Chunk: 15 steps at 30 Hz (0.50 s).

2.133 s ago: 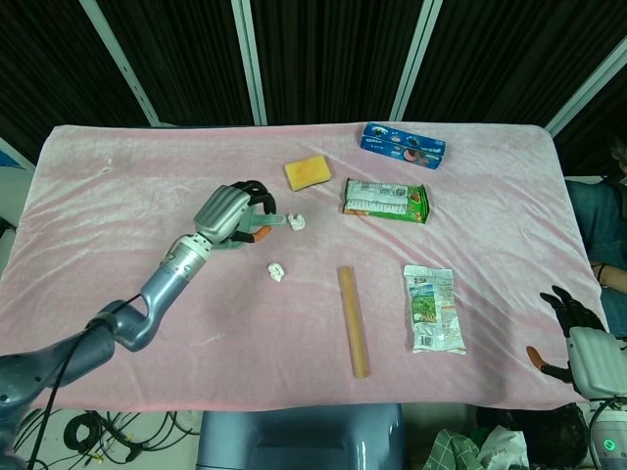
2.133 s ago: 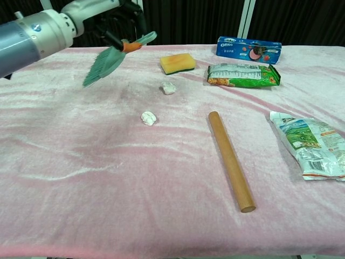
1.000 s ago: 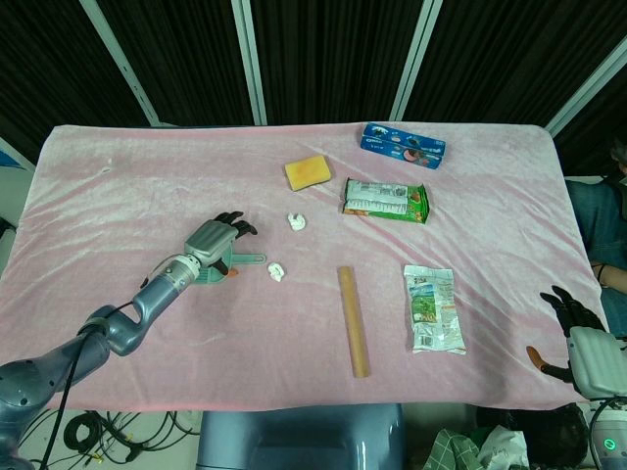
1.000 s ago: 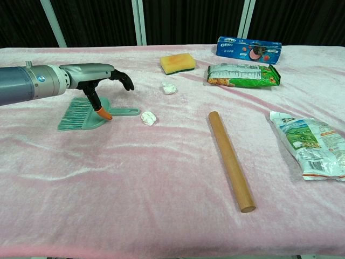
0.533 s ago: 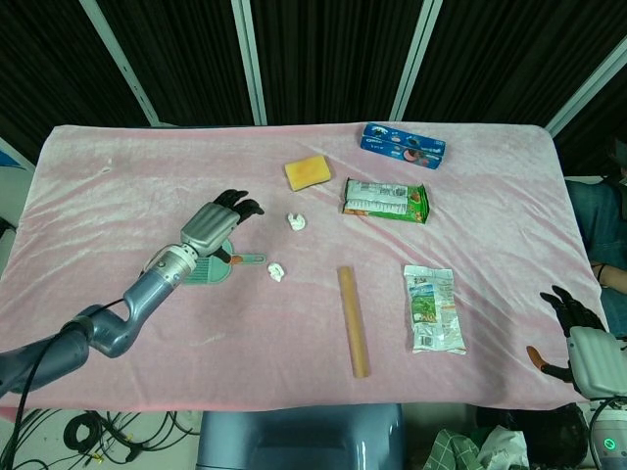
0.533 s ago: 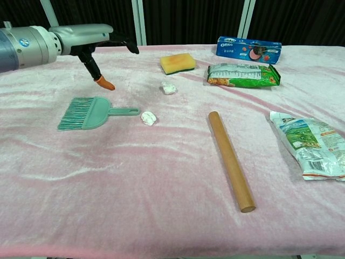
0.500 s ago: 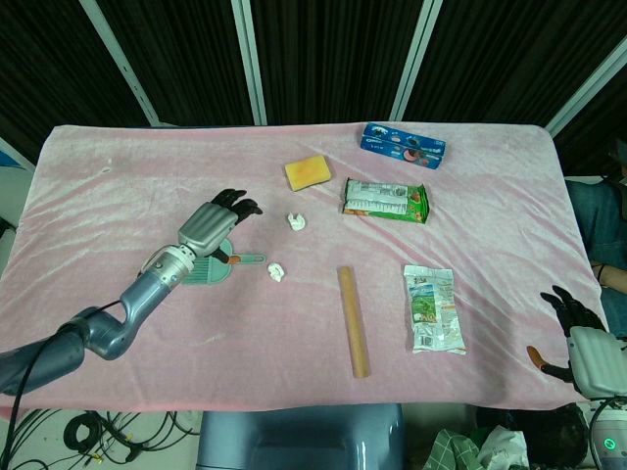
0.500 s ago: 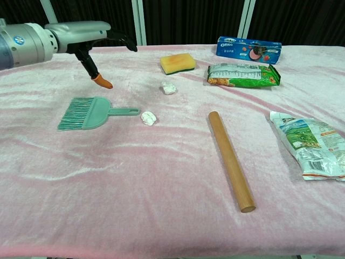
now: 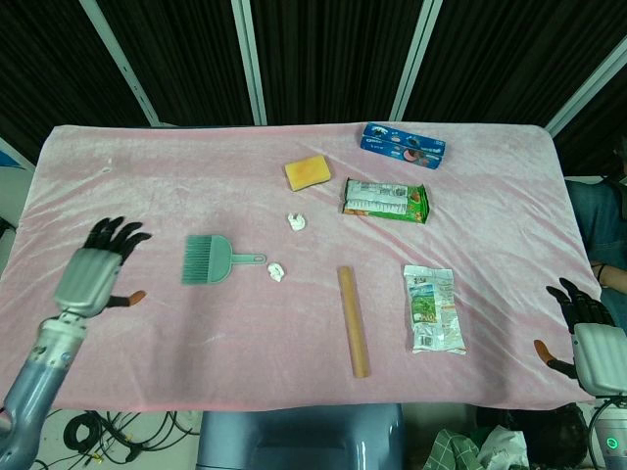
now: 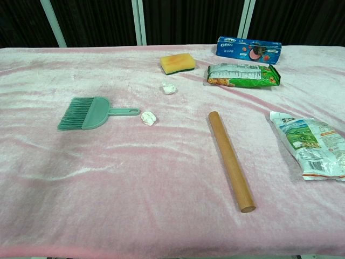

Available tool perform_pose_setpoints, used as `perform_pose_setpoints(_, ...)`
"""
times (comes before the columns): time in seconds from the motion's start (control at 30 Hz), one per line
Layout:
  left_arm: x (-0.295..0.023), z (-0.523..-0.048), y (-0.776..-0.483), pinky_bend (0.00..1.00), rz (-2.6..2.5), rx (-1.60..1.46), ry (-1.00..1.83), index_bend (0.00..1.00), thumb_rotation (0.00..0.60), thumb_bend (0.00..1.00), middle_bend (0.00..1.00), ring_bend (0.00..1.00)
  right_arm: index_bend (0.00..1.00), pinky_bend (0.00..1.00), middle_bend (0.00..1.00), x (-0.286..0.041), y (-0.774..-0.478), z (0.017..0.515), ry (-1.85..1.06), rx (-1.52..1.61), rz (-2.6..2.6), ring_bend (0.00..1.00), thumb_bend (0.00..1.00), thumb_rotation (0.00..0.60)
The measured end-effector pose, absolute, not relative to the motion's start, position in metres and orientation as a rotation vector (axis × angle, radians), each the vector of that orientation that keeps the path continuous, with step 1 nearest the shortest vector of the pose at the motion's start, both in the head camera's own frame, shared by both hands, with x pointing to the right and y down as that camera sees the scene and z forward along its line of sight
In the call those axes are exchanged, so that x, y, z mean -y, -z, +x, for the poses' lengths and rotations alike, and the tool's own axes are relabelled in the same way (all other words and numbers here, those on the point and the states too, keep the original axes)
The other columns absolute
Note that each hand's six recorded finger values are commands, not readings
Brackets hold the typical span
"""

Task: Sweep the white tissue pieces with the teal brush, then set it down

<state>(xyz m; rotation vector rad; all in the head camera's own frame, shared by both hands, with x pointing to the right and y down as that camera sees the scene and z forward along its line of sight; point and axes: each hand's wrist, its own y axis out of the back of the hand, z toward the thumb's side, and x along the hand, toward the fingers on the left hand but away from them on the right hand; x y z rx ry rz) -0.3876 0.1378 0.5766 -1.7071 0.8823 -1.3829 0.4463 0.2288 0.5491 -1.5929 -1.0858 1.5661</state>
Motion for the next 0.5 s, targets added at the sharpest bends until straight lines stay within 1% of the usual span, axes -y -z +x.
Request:
perform_pose_setpoints(0.07,-0.158,-0.411,-0.567,0.01,-1.687,-0.942,1.432,0.19,0.600,0.08,0.09,0.00,0.17,0.17,0.07,-0.229,-0.549,0.446,-1.564,1.084,-1.589,0.12,0.19,0.600)
perform_pose_setpoints(0.17,-0.181,-0.433,-0.559,0.00,-1.682,-1.024,1.461,0.19,0.600,0.08,0.09,0.00,0.17,0.17,0.07,-0.229,-0.549,0.446,-1.561,1.081,-1.581,0.12,0.19,0.600)
perform_pose_setpoints(0.27,-0.202,-0.451,-0.556,0.00,-1.678,-1.070,1.484,0.19,0.600,0.08,0.09,0.00,0.17,0.17,0.07,-0.229,-0.549,0.446,-1.562,1.084,-1.581,0.11,0.19,0.600)
perform_pose_setpoints(0.5,-0.226,-0.478,-0.547,0.00,-1.613,-1.161,1.449,0.19,0.600,0.08,0.09,0.00,0.17,0.17,0.06,-0.230,-0.547,0.447,-1.566,1.096,-1.575,0.11,0.19,0.600)
